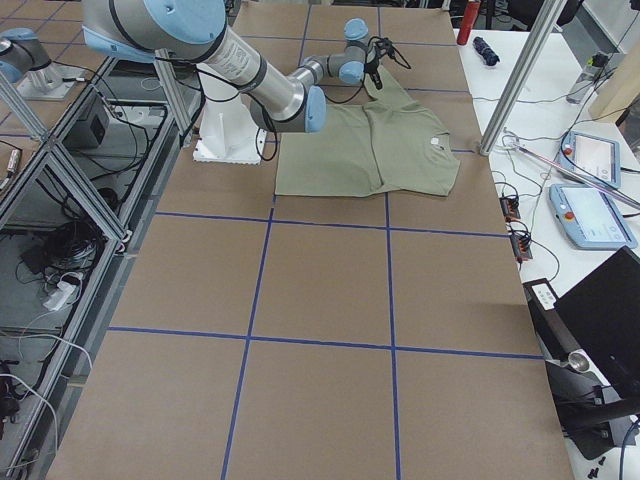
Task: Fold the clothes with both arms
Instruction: 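Carry the sleeve with the right gripper across the shirt toward the collar, then release the sleeve and draw the right gripper back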
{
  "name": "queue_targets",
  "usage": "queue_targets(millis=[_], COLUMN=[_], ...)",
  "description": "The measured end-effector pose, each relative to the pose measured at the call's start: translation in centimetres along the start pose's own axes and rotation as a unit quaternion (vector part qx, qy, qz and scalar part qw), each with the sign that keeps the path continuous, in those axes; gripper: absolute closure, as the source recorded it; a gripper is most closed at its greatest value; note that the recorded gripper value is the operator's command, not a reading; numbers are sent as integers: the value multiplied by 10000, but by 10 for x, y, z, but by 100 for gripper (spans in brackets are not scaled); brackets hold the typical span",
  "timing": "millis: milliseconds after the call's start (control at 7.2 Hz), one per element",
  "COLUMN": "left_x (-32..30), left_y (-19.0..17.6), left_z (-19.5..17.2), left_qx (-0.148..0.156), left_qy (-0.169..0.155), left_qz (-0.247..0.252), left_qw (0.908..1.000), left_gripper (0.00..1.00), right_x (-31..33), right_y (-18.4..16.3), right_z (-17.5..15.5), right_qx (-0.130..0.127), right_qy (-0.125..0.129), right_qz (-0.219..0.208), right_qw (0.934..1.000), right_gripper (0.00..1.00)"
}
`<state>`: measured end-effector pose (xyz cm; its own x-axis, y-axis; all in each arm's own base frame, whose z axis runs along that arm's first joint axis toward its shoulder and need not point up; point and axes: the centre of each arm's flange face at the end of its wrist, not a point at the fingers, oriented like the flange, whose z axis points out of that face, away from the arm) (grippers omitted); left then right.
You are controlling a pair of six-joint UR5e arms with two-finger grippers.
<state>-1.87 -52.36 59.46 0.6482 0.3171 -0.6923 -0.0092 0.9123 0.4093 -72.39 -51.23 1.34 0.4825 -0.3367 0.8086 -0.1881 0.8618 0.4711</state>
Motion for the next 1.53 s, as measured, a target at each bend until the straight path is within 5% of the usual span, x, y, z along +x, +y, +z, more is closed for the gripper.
queue_targets(millis=[417, 695, 1112, 1528], left_x=[15, 59, 101, 106], left_y=[-13, -12, 36, 72], left_z=[8, 55, 118, 176], left_qx=[54, 129, 395, 428], left_qy=[44, 87, -184, -709], left_qz=[-517, -1121, -1855, -2145], left_qw=[9986, 9936, 9817, 9732], left_gripper=[0, 0, 0, 0], right_x=[1, 30, 188, 378], right_y=[-13, -43, -47, 3], right_z=[-17, -75, -170, -258], right_qx=[-305, -1243, -1744, -1980], right_qy=[315, 777, 1479, 1695], right_qz=[489, 1102, 1496, 1054], right_qw=[9978, 9830, 9619, 9597], right_gripper=[1, 0, 0, 0])
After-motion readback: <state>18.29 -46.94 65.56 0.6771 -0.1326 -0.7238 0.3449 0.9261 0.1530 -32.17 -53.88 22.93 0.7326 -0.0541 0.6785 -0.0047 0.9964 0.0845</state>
